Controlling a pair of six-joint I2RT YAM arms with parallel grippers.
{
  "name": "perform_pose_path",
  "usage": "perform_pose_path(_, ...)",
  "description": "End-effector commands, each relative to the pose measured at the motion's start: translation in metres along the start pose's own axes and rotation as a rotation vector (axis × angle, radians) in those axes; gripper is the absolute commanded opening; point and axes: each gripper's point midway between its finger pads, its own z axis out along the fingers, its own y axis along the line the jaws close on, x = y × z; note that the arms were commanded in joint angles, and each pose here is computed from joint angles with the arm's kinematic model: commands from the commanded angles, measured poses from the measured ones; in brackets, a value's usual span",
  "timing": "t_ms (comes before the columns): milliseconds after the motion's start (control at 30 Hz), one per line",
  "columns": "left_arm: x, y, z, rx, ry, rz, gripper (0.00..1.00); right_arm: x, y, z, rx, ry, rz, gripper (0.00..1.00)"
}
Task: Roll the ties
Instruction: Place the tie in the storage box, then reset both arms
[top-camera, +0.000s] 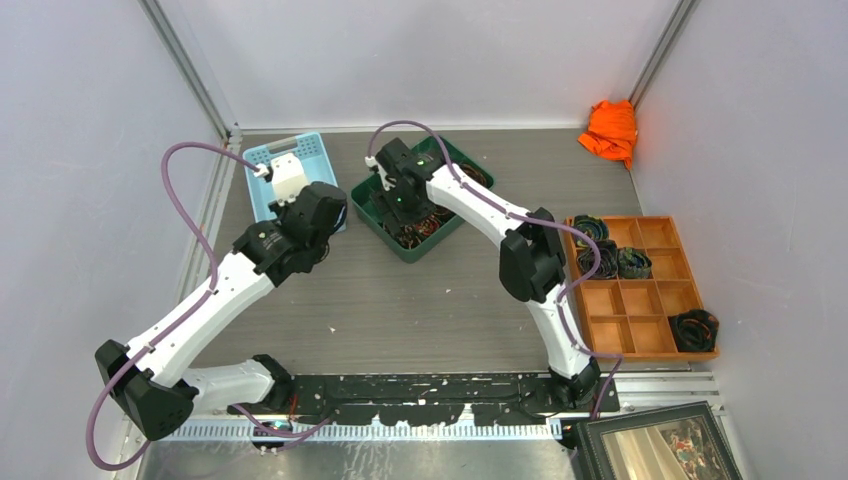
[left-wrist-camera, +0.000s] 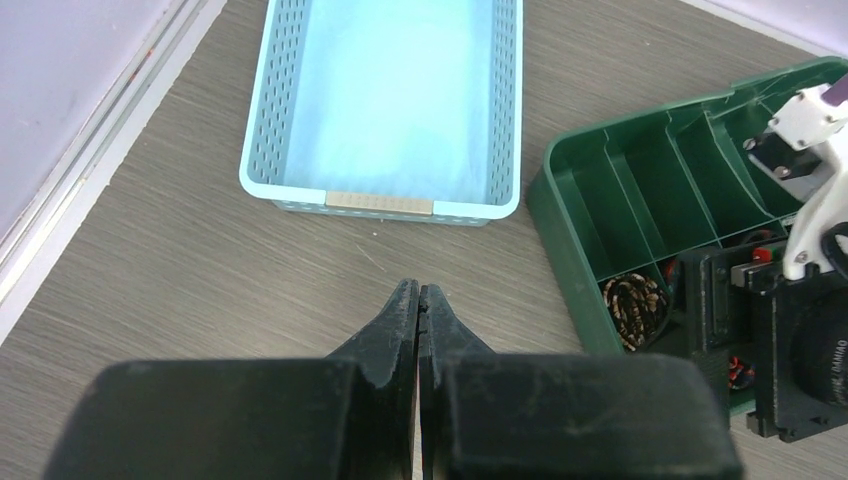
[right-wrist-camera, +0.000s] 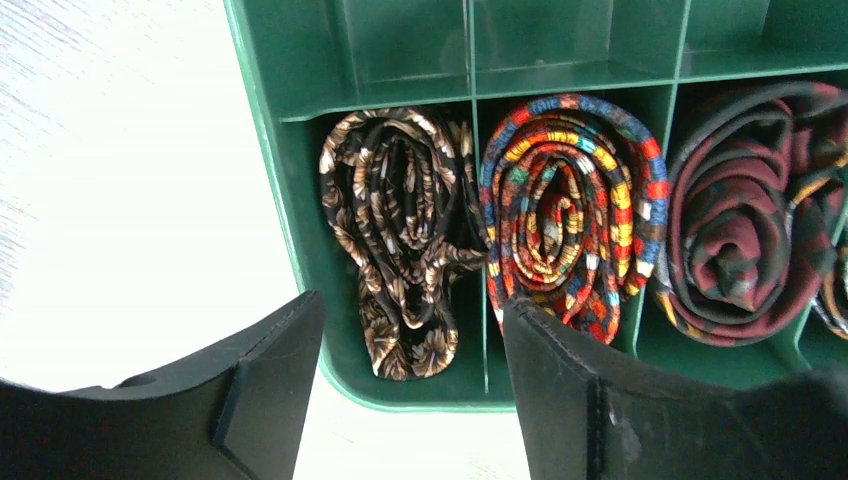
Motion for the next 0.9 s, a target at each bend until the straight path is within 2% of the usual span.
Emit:
perform_pose_path(0,-0.007,0.009,-0.005,-0.016,-0.011,-0.029,0.00,-0.020,-0.003,-0.060,0.057,-0.109,0.010,0.72)
perform_pose_path(233,-0.016,0.035,-0.024,-0.012,-0.037,-0.109,0.00,-0.051,-0.036,-0.141,0.213,-0.443,0.193,0.73)
perform_pose_path(433,-0.023,0.055,-0.038,-0.018,-0.052,-0.138,0.00,-0.032,-0.086,-0.212,0.471,-0.653,0.344,0.73)
perform_pose_path(600,-0.024,0.064,-0.041,-0.031,-0.057,-0.132,0.00,0.028,-0.144,-0.256,0.861,-0.731,0.529,0.74)
perform_pose_path(700,-0.020,0.064,-0.039,-0.037,-0.049,-0.124,0.00,0.055,-0.149,-0.247,0.879,-0.724,0.540,0.74)
perform_pose_path(867,-0.018,0.057,-0.037,-0.031,-0.036,-0.117,0.00,0.075,-0.145,-0.238,0.808,-0.734,0.559,0.74)
